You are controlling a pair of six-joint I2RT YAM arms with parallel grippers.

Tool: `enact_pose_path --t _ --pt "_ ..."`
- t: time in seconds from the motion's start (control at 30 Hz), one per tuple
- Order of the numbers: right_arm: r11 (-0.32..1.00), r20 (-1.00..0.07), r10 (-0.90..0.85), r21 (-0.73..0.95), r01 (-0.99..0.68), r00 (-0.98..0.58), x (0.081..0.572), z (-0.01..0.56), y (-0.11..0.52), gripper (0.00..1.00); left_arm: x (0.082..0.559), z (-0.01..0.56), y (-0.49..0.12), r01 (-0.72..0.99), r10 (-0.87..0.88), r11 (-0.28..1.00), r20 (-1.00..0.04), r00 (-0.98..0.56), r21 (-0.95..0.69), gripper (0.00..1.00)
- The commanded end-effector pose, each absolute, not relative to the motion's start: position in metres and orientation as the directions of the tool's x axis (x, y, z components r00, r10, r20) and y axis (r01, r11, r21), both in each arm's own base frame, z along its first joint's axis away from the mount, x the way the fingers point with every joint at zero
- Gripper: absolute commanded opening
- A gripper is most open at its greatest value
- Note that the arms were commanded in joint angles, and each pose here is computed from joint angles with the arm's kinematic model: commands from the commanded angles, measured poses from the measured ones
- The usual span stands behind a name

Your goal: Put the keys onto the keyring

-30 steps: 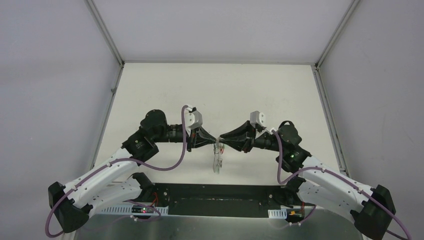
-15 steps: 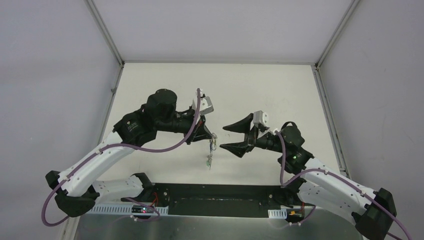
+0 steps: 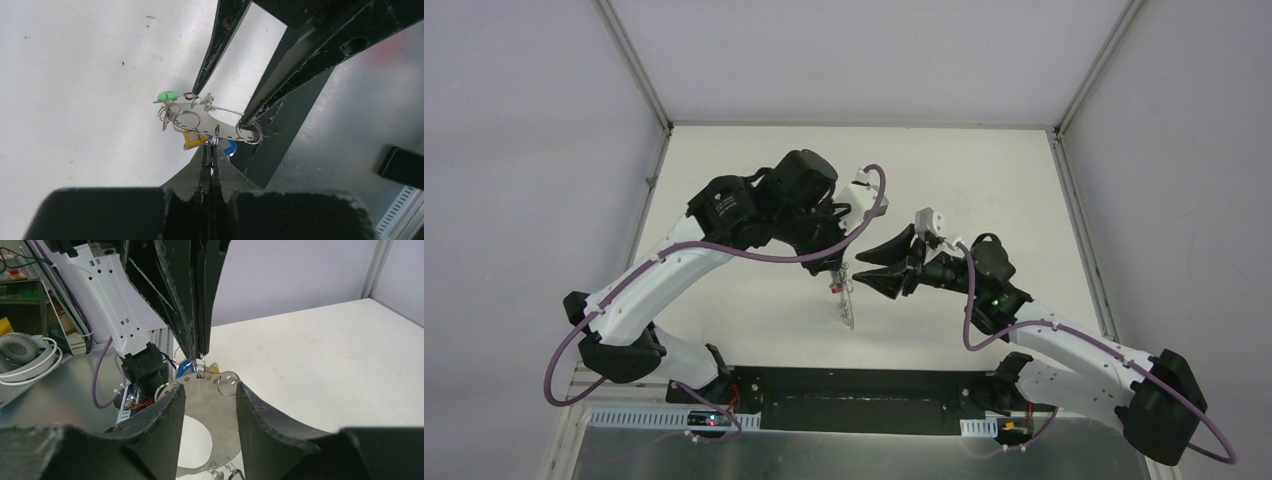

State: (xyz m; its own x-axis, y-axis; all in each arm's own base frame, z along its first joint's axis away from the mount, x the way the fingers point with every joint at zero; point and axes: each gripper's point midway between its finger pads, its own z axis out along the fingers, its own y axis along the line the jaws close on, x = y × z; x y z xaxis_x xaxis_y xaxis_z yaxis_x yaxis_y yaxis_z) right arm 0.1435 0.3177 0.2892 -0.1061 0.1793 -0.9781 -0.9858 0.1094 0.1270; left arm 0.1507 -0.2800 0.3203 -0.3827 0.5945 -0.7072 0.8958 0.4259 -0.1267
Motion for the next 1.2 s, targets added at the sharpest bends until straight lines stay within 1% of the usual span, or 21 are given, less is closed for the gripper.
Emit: enact_pose_path --t 0.0,0.17,0.4,0.63,0.7,0.9,1.0,1.07,1.17 --pt "0.050 -0.957 0.285 0.061 -0.997 -0.044 0.135 0.334 0.320 0.44 0.148 0.329 -0.267 0.902 0.641 0.426 -0.683 -0.350 -0.062 0.00" --pt "0.043 -0.958 0.285 0.053 -0.998 -0.038 0.132 0.334 0.318 0.44 0.145 0.328 -0.271 0.915 0.654 0.399 -0.684 -0.323 -0.050 0.00" --pt "-0.013 -0.957 0.282 0.067 -0.998 -0.068 0.129 0.332 0.326 0.31 0.140 0.329 -0.278 0.928 0.652 0.369 -0.694 -0.304 -0.060 0.00" --pt "-0.063 -0.957 0.276 0.076 -0.995 -0.090 0.127 0.331 0.337 0.30 0.137 0.330 -0.283 0.933 0.637 0.353 -0.713 -0.293 -0.067 0.00" --pt "-0.072 -0.958 0.271 0.077 -0.994 -0.094 0.127 0.331 0.339 0.29 0.137 0.330 -0.285 0.935 0.631 0.348 -0.719 -0.290 -0.071 0.00" --pt "-0.105 -0.961 0.253 0.085 -0.991 -0.109 0.123 0.326 0.344 0.19 0.135 0.328 -0.287 0.939 0.629 0.336 -0.724 -0.281 -0.073 0.00" --pt "-0.111 -0.963 0.248 0.084 -0.990 -0.109 0.122 0.325 0.345 0.09 0.136 0.328 -0.287 0.940 0.630 0.334 -0.726 -0.276 -0.067 0.00" --pt "-0.117 -0.964 0.242 0.082 -0.990 -0.109 0.120 0.322 0.345 0.00 0.136 0.329 -0.286 0.941 0.629 0.333 -0.729 -0.271 -0.062 0.00" --pt "-0.116 -0.965 0.241 0.074 -0.990 -0.101 0.119 0.320 0.343 0.00 0.137 0.331 -0.285 0.941 0.625 0.336 -0.735 -0.264 -0.052 0.00"
